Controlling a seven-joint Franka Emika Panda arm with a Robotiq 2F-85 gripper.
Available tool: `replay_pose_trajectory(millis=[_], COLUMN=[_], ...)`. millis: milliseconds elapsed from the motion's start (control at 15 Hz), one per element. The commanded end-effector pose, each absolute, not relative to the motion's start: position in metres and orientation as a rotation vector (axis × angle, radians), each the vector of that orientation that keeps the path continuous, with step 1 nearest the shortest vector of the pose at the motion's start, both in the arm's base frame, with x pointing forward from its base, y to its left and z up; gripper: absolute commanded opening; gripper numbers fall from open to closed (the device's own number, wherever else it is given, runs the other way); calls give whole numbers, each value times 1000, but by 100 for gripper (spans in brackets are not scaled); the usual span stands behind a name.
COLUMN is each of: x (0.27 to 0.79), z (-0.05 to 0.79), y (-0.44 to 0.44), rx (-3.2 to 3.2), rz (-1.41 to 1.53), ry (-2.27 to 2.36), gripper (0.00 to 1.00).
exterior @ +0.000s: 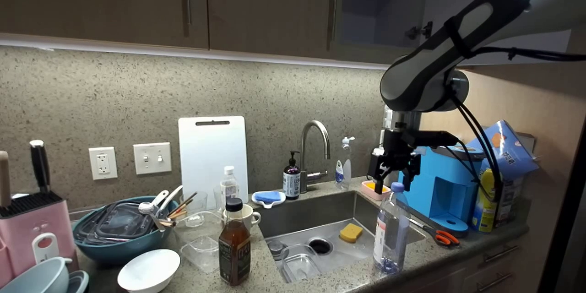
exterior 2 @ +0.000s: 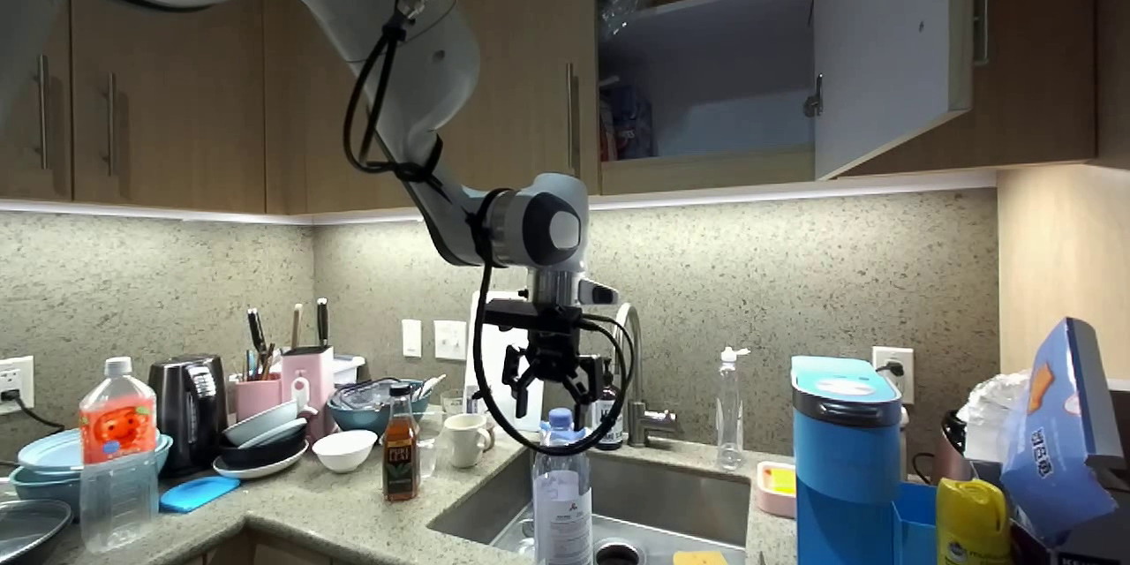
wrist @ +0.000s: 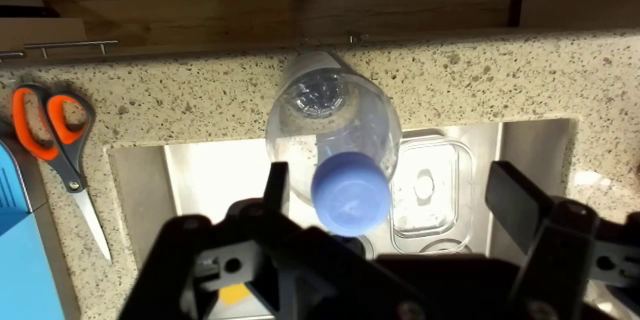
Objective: Pick the bottle and put it in the top cabinet
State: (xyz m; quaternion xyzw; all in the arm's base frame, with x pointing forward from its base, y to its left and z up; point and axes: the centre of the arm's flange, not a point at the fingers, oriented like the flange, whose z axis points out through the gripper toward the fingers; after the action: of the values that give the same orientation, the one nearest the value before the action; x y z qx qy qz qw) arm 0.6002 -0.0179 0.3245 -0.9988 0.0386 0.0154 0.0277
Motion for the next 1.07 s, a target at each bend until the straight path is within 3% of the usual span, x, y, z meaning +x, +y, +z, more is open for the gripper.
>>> replay_pose_trajectory(millis=[0,67,133,667,800,1000], x=[591,591,591,593,594,595], z=[334,335,337,337,336,337], y=[-29,-33,-35,-41,-41,-41], rx=[-3089,-3085,-3084,-3081,-3084,-3084], rz=[32,32,30,36,36,32], ry=[147,158,170,197,206,221], gripper=[100,91,74,20,11,11])
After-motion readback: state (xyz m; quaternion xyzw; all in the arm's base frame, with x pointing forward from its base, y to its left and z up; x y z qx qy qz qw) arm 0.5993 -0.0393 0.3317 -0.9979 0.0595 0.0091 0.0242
